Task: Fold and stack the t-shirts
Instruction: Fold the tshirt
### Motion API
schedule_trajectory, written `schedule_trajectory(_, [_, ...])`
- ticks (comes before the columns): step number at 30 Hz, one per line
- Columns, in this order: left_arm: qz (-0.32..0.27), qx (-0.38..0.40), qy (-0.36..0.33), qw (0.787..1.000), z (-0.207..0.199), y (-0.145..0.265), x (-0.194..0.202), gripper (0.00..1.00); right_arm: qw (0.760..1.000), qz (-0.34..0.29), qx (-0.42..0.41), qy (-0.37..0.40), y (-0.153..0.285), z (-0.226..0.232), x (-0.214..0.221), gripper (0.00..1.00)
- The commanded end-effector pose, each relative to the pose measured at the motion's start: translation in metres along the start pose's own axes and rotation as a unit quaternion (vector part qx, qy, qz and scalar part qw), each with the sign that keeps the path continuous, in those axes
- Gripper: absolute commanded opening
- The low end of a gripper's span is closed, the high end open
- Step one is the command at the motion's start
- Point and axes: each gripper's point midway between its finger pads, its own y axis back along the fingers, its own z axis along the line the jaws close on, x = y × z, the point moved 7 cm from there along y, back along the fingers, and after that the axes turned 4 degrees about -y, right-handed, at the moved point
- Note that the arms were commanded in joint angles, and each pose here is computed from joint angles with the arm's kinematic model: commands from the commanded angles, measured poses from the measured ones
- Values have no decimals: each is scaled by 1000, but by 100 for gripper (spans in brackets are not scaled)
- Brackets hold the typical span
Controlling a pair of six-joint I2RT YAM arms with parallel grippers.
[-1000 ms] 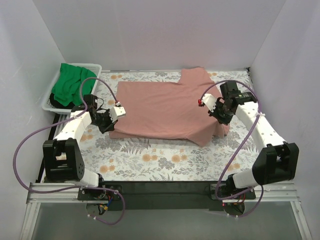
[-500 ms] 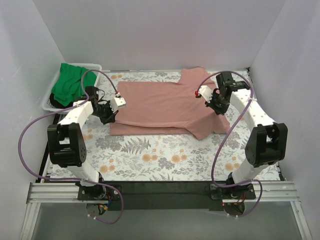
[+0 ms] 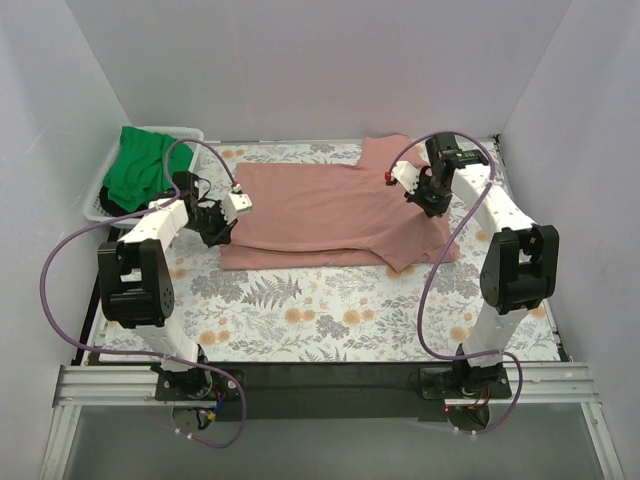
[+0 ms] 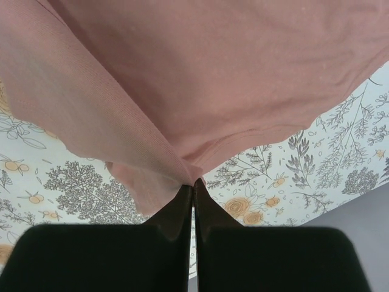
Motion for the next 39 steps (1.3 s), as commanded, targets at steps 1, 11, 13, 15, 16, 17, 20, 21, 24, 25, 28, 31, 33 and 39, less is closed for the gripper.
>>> schedule_trajectory(1, [-11, -22, -9, 1000, 10, 6, -6, 0, 999, -13, 22, 32, 8, -18, -11, 1])
schedule_trajectory(11, [-7, -22, -3, 1000, 12, 3, -4, 0, 999, -10, 15, 39, -4, -25, -16, 1])
schedule_trajectory(13, [-7, -23, -3, 1000, 12, 2, -4, 0, 999, -10, 15, 39, -5, -26, -18, 1])
schedule_trajectory(15, [-6, -23, -2, 1000, 13, 1, -3, 0, 999, -8, 14, 43, -8, -26, -19, 1])
schedule_trajectory(16, [-5, -25, -3, 1000, 13, 2, -3, 0, 999, -7, 15, 43, -8, -26, -19, 1])
schedule_trajectory(17, [-3, -24, -1, 1000, 13, 1, -3, 0, 999, -6, 14, 42, -10, -27, -20, 1])
schedule_trajectory(20, [-1, -31, -1, 1000, 17, 1, -2, 0, 999, -6, 14, 44, -12, -29, -21, 1])
schedule_trajectory(21, [-1, -31, -1, 1000, 17, 1, -2, 0, 999, -6, 17, 44, -11, -30, -22, 1])
schedule_trajectory(24, [1, -30, 2, 1000, 20, -1, -1, 0, 999, -1, 17, 46, -13, -32, -21, 1])
schedule_trajectory(25, [2, -31, 3, 1000, 21, 0, -2, 0, 999, 2, 15, 46, -15, -31, -20, 1])
schedule_trajectory(28, [3, -29, 4, 1000, 22, -3, -1, 0, 999, 4, 13, 48, -18, -31, -19, 1])
schedule_trajectory(31, [2, -33, 4, 999, 24, -3, -1, 0, 999, 6, 13, 48, -21, -32, -19, 1])
schedule_trajectory(33, [5, -31, 4, 1000, 25, -4, -1, 0, 999, 6, 16, 49, -22, -35, -19, 1])
schedule_trajectory(39, [3, -35, 2, 999, 31, -4, -3, 0, 998, 8, 17, 52, -25, -38, -22, 1])
